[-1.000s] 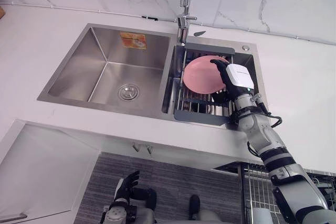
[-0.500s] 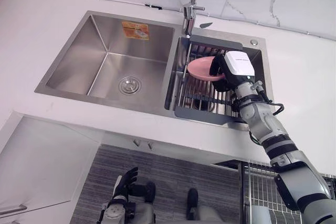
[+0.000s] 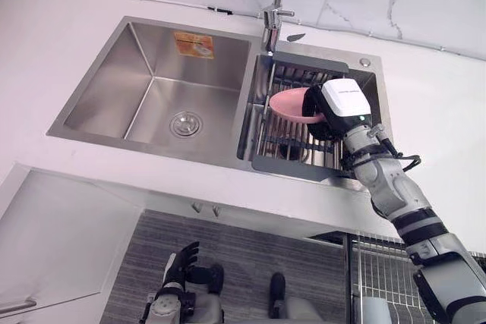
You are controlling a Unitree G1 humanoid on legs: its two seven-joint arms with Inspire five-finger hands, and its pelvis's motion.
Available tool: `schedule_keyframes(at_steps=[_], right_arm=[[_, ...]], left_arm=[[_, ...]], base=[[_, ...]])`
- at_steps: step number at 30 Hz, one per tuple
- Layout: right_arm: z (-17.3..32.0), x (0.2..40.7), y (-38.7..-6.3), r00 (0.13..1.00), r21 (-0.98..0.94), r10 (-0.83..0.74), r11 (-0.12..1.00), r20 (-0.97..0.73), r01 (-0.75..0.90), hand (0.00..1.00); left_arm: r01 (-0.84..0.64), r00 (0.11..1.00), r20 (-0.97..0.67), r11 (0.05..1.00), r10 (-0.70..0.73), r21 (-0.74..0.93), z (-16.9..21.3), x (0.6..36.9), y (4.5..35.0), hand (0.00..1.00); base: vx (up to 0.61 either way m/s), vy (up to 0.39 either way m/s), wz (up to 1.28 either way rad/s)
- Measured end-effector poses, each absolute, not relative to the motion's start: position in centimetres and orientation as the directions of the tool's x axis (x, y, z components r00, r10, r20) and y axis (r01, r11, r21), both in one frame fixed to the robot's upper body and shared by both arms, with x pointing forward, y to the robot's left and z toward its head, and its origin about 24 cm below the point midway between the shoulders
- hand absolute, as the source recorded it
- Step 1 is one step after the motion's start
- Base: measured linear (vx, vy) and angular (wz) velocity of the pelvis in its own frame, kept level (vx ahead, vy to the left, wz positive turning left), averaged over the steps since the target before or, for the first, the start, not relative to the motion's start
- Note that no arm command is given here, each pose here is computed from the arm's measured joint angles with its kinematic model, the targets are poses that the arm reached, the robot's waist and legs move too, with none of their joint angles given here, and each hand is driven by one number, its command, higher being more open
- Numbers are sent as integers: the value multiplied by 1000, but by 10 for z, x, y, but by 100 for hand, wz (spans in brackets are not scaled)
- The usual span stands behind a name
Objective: Walk over to the sink, pick up the cup, carry it to the dishwasher, place the cup inside the dishwasher, then close the dishwasher door
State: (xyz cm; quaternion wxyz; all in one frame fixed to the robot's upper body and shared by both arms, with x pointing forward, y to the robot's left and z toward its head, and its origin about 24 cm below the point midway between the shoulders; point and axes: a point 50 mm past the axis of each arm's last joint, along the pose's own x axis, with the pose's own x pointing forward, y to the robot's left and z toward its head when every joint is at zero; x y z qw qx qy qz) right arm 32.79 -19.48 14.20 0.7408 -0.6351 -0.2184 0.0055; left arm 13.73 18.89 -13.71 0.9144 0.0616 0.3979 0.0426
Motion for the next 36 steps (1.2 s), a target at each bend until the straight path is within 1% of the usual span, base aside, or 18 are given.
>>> schedule_keyframes(at_steps=[3,8,12,18,22,24,27,30,36], right_arm=[[141,319,-193,893,-943,315,194,321,270,30],[140,305,-199,887,-937,317,199,337,285,30],[139,293,-207,886,-928,292,206,360,309,30],[146,268,-217,862,-884,231,249,451,396,30],[146,247,-221,841,-827,138,322,523,462,30],[145,237,-223,825,-783,66,365,562,504,30],[144,227,-226,807,-742,-7,390,590,546,30],[146,217,-232,782,-705,-68,388,620,593,30],[145,202,-238,774,-696,-107,373,624,613,30]], left_arm=[[-29,674,-727,989,129,148,-138,136,190,90],[-31,663,-737,988,131,149,-140,133,191,90],[-32,646,-750,988,137,153,-142,129,193,90],[0,621,-774,987,127,162,-146,123,192,90],[16,600,-790,985,126,169,-149,119,192,90],[26,594,-795,984,125,174,-150,117,191,90],[27,574,-809,984,127,174,-152,113,192,90],[28,569,-813,985,126,173,-153,111,191,90],[29,566,-815,985,126,172,-153,111,191,90]], base=[[-43,1,-10],[-60,-8,-8],[-48,-13,-15],[-27,-9,-11],[-27,-3,-15],[-45,0,-20],[-41,-5,-7],[-35,-2,-6],[-19,-11,-7]])
